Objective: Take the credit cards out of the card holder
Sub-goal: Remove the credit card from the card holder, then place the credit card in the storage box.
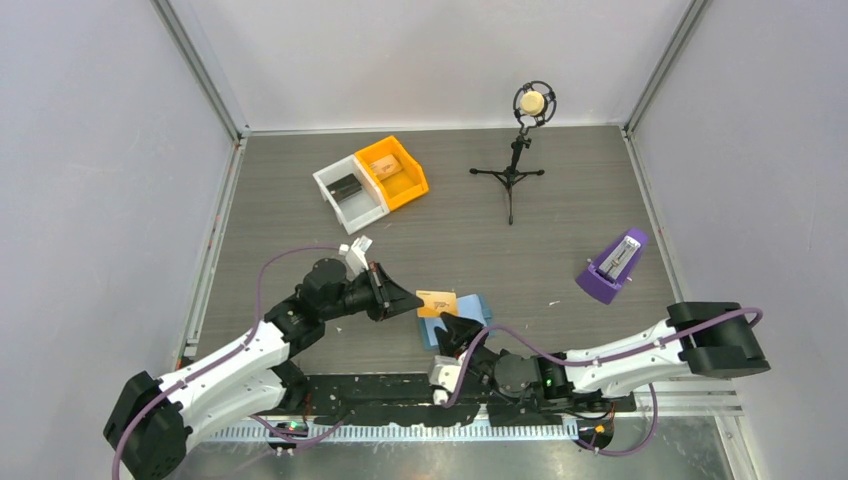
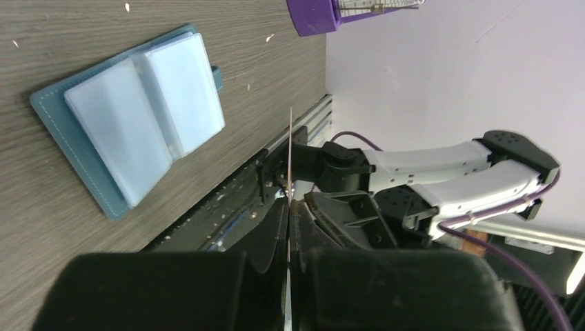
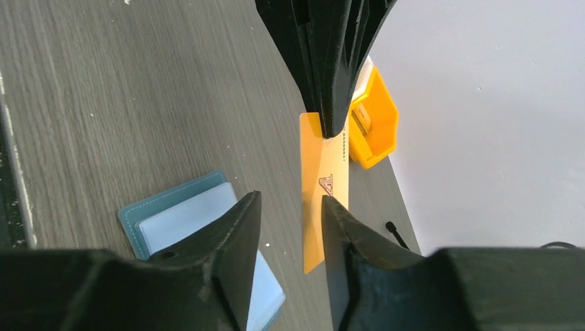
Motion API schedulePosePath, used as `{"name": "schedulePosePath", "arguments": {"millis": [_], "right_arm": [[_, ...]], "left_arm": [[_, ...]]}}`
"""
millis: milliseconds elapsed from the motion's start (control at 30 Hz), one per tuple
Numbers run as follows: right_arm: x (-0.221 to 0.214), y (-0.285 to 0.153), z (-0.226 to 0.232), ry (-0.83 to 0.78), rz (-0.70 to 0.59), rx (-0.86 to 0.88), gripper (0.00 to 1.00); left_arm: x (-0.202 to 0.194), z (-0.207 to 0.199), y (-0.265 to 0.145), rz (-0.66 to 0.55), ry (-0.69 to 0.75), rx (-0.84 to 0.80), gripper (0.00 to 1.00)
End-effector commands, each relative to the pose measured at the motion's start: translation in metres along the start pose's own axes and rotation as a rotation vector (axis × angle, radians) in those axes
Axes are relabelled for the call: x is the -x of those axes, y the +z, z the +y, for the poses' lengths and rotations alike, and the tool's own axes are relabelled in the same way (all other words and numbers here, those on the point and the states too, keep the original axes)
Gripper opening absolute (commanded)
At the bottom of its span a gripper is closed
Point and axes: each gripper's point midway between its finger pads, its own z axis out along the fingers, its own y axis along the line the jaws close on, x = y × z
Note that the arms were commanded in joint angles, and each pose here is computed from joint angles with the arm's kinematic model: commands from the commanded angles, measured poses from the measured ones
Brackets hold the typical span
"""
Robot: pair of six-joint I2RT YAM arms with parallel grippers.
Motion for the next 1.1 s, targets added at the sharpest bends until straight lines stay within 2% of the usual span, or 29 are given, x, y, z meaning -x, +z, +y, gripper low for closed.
{"name": "schedulePosePath", "arguments": {"millis": [0,200,300,433,567,667,800,900,967,1033,1067], "right_arm": [[0.022,-0.005,0.004,0.216,-0.067,0.07,0.52],[0.028,-0.019,0.002,0.463,-0.084,0.14,0.56],[0.024,-0.023,-0.017,0.679,-0.097,0.106,0.58],[0.014,-0.021,-0.038,0.909,-0.078,0.106,0.58],[0.012,-0.019,-0.049,1.057,-0.059,0.13,0.56],[0.017,-0.016,-0.055,1.163,-0.066,0.15,0.55],[0.026,-0.015,-0.06,1.222,-0.086,0.16,0.54],[0.029,-0.013,-0.066,1.264,-0.101,0.14,0.56],[0.023,-0.011,-0.07,1.289,-0.082,0.087,0.62],[0.019,-0.008,-0.07,1.277,-0.059,0.072,0.8],[0.014,-0.008,-0.067,1.267,-0.032,0.07,0.85]], "left_arm": [[0.004,-0.012,-0.003,0.006,0.145,-0.056,0.0],[0.01,-0.008,-0.002,-0.017,0.277,-0.055,0.0],[0.012,-0.011,-0.001,-0.024,0.355,-0.086,0.0],[0.014,-0.011,0.0,-0.019,0.414,-0.09,0.0],[0.018,-0.009,0.001,-0.032,0.453,-0.079,0.0],[0.028,-0.007,-0.002,-0.079,0.424,-0.055,0.0],[0.057,-0.002,-0.015,-0.174,0.385,0.041,0.0],[0.09,-0.008,-0.034,-0.305,0.411,0.122,0.0],[0.118,-0.01,-0.049,-0.433,0.401,0.183,0.0],[0.144,-0.016,-0.064,-0.55,0.388,0.218,0.0],[0.155,-0.02,-0.07,-0.594,0.384,0.225,0.0]]}}
